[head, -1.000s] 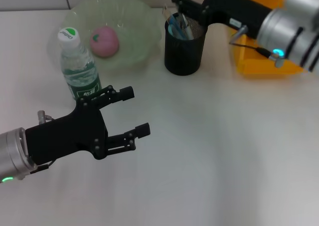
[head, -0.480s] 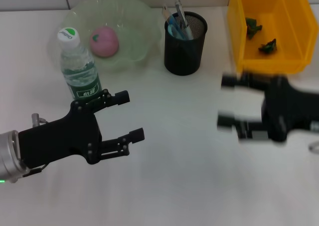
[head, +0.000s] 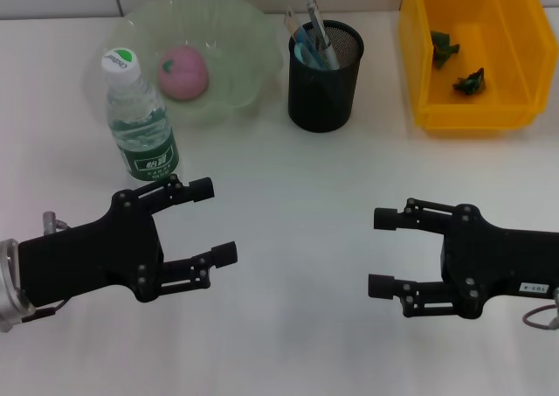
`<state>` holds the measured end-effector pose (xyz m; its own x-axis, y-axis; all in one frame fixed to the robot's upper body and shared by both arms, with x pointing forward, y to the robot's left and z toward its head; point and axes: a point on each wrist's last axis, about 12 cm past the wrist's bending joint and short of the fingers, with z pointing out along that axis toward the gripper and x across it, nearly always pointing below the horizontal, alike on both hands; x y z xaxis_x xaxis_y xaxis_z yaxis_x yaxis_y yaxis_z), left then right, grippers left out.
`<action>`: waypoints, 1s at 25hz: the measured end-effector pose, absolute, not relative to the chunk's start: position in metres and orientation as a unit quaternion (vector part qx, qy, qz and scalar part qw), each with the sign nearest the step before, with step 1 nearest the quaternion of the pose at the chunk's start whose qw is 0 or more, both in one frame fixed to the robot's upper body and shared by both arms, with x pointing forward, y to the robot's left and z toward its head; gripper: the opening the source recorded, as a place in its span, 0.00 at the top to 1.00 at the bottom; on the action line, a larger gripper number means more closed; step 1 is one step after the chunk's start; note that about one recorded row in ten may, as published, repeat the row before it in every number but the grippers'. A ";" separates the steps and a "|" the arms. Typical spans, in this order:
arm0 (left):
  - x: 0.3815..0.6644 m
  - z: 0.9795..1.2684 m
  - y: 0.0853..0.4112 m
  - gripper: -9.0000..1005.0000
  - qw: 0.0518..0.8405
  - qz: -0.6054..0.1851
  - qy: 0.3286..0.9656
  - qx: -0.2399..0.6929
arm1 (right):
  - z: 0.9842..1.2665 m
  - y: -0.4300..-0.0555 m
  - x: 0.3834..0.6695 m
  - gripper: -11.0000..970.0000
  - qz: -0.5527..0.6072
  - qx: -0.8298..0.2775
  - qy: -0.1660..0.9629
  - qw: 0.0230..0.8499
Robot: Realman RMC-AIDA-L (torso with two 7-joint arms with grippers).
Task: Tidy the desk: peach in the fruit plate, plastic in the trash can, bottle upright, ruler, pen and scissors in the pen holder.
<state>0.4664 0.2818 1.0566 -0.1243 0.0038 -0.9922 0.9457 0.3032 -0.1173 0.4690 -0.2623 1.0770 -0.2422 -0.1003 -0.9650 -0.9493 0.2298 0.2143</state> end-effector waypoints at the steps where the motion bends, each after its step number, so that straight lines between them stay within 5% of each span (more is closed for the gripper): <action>1: 0.466 1.057 0.282 0.17 0.532 -0.442 0.606 0.392 | 1.077 -0.262 0.470 0.15 0.462 -0.412 0.638 0.458; 25: 0.465 1.056 0.279 0.17 0.531 -0.445 0.605 0.391 | 1.072 -0.258 0.477 0.15 0.457 -0.401 0.650 0.456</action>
